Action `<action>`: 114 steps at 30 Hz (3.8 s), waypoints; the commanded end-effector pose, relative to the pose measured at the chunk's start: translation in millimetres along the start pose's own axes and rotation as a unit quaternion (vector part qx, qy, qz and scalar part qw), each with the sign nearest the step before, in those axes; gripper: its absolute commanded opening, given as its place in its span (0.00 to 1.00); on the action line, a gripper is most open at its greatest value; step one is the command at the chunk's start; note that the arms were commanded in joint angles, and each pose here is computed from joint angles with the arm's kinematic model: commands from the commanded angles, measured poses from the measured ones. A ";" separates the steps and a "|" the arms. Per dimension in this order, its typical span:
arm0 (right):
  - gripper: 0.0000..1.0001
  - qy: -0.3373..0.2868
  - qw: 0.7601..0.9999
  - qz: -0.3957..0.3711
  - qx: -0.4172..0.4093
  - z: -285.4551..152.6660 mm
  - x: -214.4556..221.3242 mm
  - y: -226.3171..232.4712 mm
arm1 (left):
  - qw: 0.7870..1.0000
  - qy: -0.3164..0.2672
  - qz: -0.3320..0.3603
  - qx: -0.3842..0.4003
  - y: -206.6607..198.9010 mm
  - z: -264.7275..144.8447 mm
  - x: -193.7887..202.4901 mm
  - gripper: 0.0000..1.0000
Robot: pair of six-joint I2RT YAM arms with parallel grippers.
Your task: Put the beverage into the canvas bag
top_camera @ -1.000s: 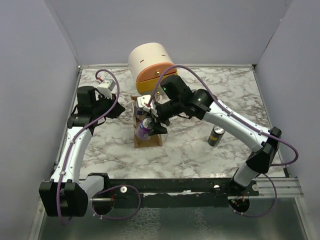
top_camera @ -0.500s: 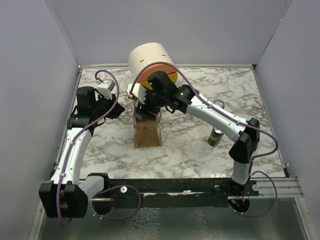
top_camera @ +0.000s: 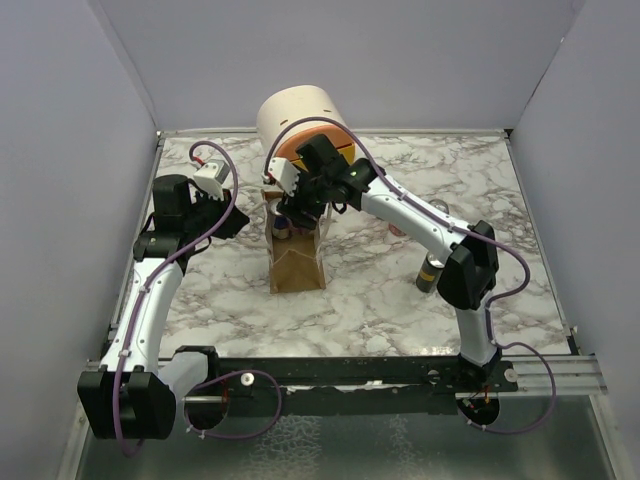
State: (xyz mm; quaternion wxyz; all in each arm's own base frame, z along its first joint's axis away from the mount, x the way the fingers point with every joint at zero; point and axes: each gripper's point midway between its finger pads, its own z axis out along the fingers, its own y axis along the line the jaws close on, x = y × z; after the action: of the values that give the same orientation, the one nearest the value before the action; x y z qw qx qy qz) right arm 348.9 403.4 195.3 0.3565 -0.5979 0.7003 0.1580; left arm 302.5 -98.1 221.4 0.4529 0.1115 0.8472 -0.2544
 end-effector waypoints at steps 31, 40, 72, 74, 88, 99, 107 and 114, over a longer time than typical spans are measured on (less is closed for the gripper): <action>0.38 -0.030 0.999 0.035 -0.016 29.0 17.5 -45.4 | 1.000 -0.014 0.006 0.026 -10.6 -4.0 1.5 0.00; 0.44 -0.026 0.999 0.036 -0.030 42.5 28.8 -43.9 | 0.999 -0.011 0.003 0.032 -12.2 -2.9 3.0 0.00; 0.82 0.013 0.999 0.031 -0.021 60.5 57.7 -45.7 | 0.999 -0.018 0.006 0.044 -17.9 -5.6 2.0 0.00; 0.83 0.014 0.999 0.032 -0.024 59.6 57.8 -44.3 | 0.999 -0.018 0.005 0.045 -17.7 -4.9 1.9 0.00; 0.85 -0.021 0.998 0.034 -0.038 27.5 25.5 -39.4 | 0.999 -0.016 0.002 0.047 -18.5 -4.3 1.2 0.00; 0.85 -0.070 0.995 0.043 -0.051 -7.5 -10.2 -32.6 | 0.998 -0.016 -0.002 0.055 -20.4 -2.8 1.2 0.00; 0.84 -0.121 0.991 0.028 -0.053 -47.9 -46.7 -30.3 | 0.998 -0.015 -0.004 0.057 -21.1 -2.3 1.9 0.00; 0.82 -0.150 0.988 0.020 0.016 -94.7 -65.0 -44.1 | 0.998 -0.017 -0.004 0.058 -21.2 -1.8 -0.3 0.00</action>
State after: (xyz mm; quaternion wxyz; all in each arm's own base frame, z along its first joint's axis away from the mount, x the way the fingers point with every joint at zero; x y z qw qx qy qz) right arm 366.6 392.6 261.7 0.4027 -0.5692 0.6701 0.2546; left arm 292.4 -109.9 222.6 0.4537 0.1221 0.8336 -0.2906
